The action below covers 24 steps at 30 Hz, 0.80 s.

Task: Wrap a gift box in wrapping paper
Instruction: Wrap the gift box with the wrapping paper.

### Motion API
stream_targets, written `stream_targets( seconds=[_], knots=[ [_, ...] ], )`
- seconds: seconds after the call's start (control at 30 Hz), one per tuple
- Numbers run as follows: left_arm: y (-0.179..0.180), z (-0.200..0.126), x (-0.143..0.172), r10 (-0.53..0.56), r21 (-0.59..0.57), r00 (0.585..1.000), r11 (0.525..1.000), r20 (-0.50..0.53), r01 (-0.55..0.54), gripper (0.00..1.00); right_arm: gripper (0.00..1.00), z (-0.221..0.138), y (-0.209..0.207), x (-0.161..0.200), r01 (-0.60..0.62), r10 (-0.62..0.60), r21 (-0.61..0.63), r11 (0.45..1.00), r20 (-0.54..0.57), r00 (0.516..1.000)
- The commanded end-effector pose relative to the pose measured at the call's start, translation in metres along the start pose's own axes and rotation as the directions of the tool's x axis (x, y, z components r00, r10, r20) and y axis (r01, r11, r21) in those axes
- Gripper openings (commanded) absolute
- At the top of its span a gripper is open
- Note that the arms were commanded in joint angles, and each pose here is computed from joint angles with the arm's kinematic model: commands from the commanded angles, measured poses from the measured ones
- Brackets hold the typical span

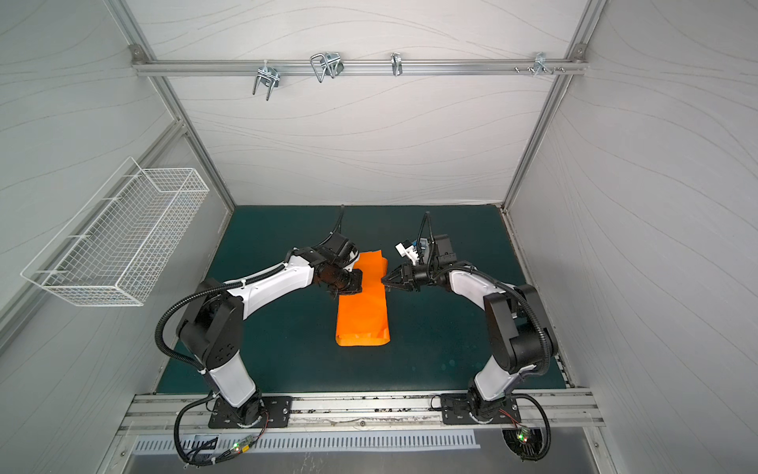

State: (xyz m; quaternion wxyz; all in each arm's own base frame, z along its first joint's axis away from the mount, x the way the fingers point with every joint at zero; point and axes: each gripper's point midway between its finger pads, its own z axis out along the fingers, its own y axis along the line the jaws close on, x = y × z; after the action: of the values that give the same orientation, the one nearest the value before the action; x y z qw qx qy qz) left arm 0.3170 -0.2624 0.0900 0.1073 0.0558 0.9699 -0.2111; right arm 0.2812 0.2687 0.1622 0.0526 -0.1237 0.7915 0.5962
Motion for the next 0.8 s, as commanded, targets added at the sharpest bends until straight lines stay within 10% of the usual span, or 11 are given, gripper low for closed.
stream_targets(
  seconds=[0.0,0.5,0.77],
  knots=[
    [0.016,0.01,0.01,-0.012,-0.065,0.999,0.998,-0.043,0.009,0.09,0.29,0.001,-0.004,-0.001,0.01,-0.01,0.014,1.0,-0.002,1.0],
    [0.018,0.013,0.012,-0.019,-0.071,0.999,0.997,-0.05,0.016,0.09,0.81,0.004,-0.007,-0.015,-0.003,-0.002,0.073,0.997,0.062,0.998],
    [0.019,0.016,0.012,-0.029,-0.065,0.998,0.998,-0.047,0.026,0.09,0.8,0.009,-0.005,-0.032,-0.092,0.07,0.063,0.994,0.283,0.957]
  ],
)
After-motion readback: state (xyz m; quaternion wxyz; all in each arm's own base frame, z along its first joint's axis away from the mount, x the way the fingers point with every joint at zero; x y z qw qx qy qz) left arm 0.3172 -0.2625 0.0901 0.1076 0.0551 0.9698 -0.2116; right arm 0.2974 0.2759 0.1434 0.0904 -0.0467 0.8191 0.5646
